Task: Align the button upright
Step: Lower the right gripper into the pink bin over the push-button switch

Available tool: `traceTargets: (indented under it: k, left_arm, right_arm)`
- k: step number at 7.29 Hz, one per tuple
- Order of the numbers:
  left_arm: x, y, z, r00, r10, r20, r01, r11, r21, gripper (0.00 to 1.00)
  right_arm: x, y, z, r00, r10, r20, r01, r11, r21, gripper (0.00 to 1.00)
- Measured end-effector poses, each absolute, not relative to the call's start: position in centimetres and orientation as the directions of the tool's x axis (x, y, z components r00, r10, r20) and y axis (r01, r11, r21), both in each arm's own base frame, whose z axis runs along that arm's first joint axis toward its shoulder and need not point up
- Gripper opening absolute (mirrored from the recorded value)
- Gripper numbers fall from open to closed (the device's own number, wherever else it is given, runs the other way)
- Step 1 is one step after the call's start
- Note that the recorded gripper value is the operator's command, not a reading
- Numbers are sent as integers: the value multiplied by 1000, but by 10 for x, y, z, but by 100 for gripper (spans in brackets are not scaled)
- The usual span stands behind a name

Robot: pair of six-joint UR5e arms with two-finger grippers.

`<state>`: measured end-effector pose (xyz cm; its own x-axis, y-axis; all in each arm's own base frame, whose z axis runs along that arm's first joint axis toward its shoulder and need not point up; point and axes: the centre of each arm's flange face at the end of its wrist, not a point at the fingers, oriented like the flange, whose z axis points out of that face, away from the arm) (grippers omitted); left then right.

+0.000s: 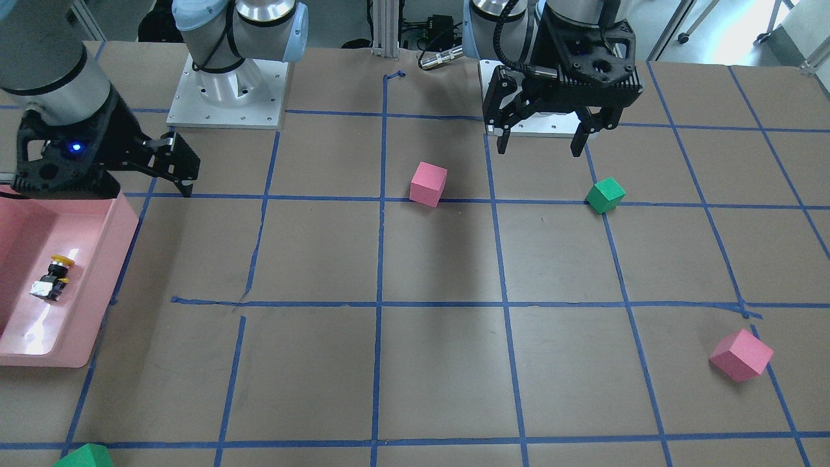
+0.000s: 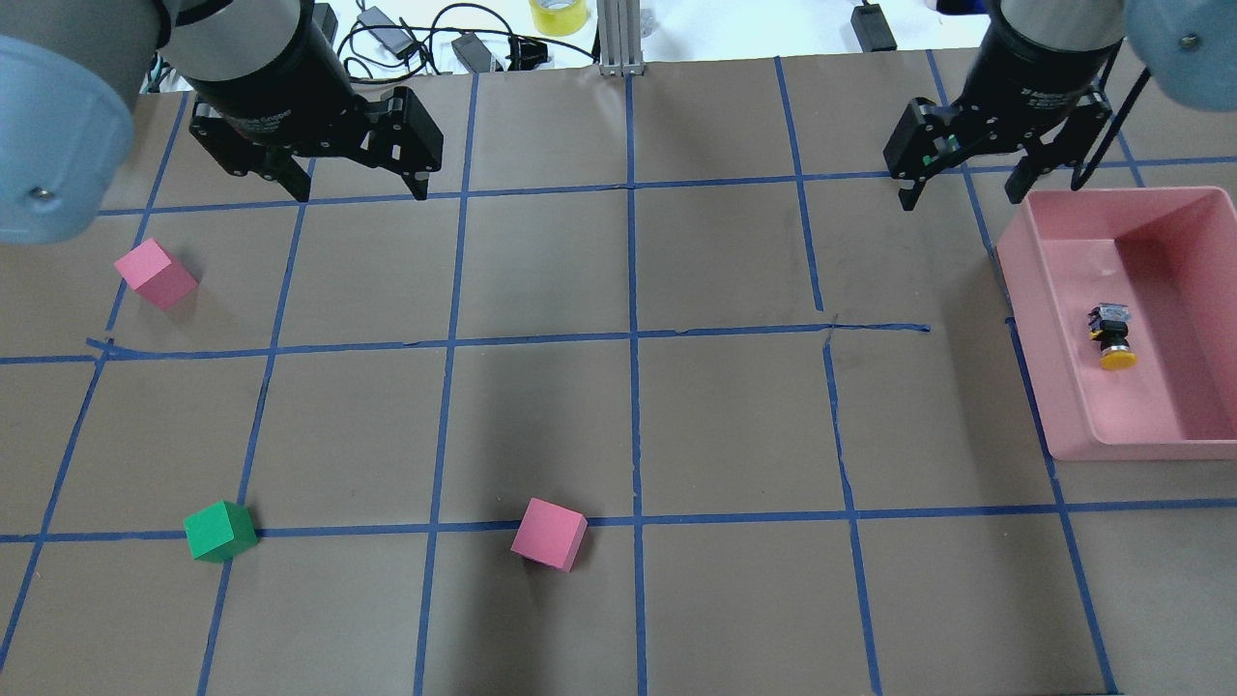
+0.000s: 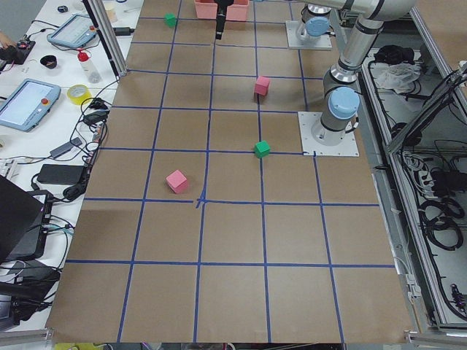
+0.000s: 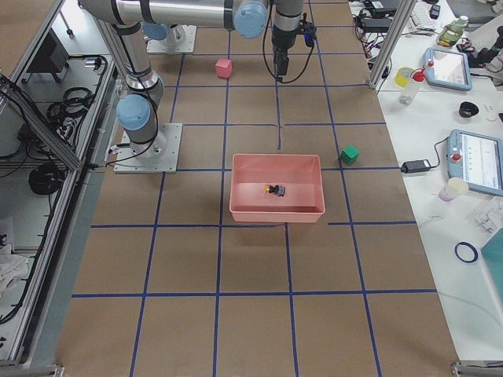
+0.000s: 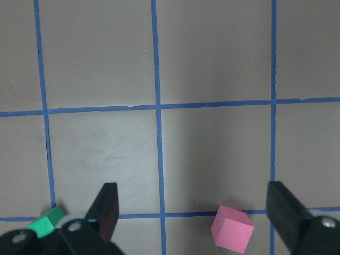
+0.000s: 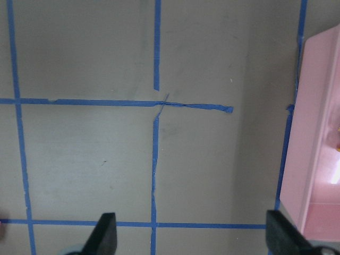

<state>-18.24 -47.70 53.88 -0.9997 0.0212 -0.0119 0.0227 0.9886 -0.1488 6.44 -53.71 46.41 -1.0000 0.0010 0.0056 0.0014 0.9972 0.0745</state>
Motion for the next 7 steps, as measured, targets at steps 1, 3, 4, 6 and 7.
traceTargets:
  k: [1,3,4,6,7]
  left_arm:
    - [-182,-477,539,-1000,21,-12,23,989,-149,100]
    - [-182,-477,539,-1000,21,-12,23,989,-149,100]
    - [-182,-477,539,-1000,21,-12,23,989,-149,100]
    - [-182,-477,539,-1000,21,-13,22,989,-149,100]
    - [-182,-477,539,-1000,21,-12,23,989,-149,100]
  right_arm:
    - [33,-545,452,-999,47,20,49,994,97,100]
    - [-8,-561,433,-995,82,64,86,994,63,100]
    - [-20,-568,423,-996,45,75,48,998,35,100]
    - [-64,-576,396,-997,25,71,28,999,44,100]
    - [-94,-581,379,-997,22,70,24,999,35,100]
